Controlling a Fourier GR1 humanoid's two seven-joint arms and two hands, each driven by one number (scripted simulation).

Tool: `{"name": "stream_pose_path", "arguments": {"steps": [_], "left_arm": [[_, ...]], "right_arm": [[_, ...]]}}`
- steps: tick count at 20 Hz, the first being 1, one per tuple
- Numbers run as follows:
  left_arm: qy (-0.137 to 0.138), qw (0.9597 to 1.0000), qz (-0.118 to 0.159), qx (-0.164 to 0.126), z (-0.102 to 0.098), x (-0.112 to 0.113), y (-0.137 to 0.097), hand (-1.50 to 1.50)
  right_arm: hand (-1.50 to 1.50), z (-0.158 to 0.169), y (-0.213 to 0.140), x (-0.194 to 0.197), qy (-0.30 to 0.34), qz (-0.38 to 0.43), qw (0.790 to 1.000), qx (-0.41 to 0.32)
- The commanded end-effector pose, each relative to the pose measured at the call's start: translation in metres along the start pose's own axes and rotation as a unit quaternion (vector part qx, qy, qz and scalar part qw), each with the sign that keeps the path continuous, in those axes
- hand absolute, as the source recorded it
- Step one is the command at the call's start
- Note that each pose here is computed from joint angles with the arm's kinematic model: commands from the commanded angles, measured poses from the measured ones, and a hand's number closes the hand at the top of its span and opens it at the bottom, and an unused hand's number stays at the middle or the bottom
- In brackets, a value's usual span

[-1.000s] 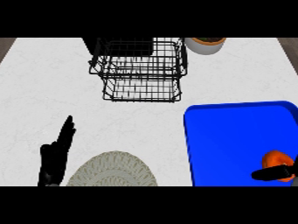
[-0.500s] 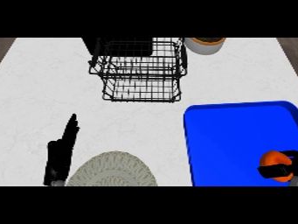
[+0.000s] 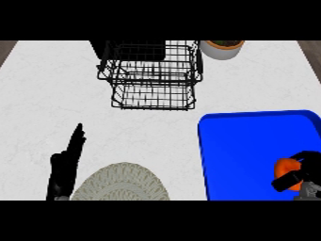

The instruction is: Pick the squash from the tray and place it in the tiered basket

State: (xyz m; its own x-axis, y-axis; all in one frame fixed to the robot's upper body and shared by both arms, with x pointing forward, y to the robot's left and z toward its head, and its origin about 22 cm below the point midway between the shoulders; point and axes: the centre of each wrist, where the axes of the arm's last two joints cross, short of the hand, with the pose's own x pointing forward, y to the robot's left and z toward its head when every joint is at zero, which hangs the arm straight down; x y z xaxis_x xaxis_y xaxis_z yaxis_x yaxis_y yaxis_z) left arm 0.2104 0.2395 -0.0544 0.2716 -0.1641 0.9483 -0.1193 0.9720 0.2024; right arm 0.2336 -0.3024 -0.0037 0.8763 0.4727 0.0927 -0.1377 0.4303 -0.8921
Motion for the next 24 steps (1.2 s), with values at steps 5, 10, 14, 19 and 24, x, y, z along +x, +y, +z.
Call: {"name": "stream_pose_path", "arguments": {"steps": [5, 10, 14, 19, 24], "left_arm": [[-0.015, 0.9993, -0.001, -0.035, -0.012, 0.013, -0.005, 0.0], [-0.006, 1.0, -0.005, -0.001, -0.011, 0.011, 0.012, 0.0], [0.006, 1.0, 0.002, 0.003, 0.002, -0.005, 0.013, 0.0], [0.0, 1.0, 0.007, 0.005, 0.002, -0.003, 0.014, 0.0], [-0.011, 0.9999, 0.0, 0.004, 0.001, -0.005, 0.005, 0.0]], "right_arm": [[1.5, 0.074, 0.005, 0.088, -0.423, 0.163, 0.891, 0.016], [1.5, 0.091, -0.026, 0.115, -0.519, 0.059, 0.852, 0.033], [1.5, 0.117, -0.078, 0.1, -0.541, -0.053, 0.839, 0.028], [1.5, 0.142, -0.151, 0.1, -0.586, -0.125, 0.799, -0.046], [1.5, 0.182, -0.199, 0.082, -0.604, -0.109, 0.784, -0.095]]}}
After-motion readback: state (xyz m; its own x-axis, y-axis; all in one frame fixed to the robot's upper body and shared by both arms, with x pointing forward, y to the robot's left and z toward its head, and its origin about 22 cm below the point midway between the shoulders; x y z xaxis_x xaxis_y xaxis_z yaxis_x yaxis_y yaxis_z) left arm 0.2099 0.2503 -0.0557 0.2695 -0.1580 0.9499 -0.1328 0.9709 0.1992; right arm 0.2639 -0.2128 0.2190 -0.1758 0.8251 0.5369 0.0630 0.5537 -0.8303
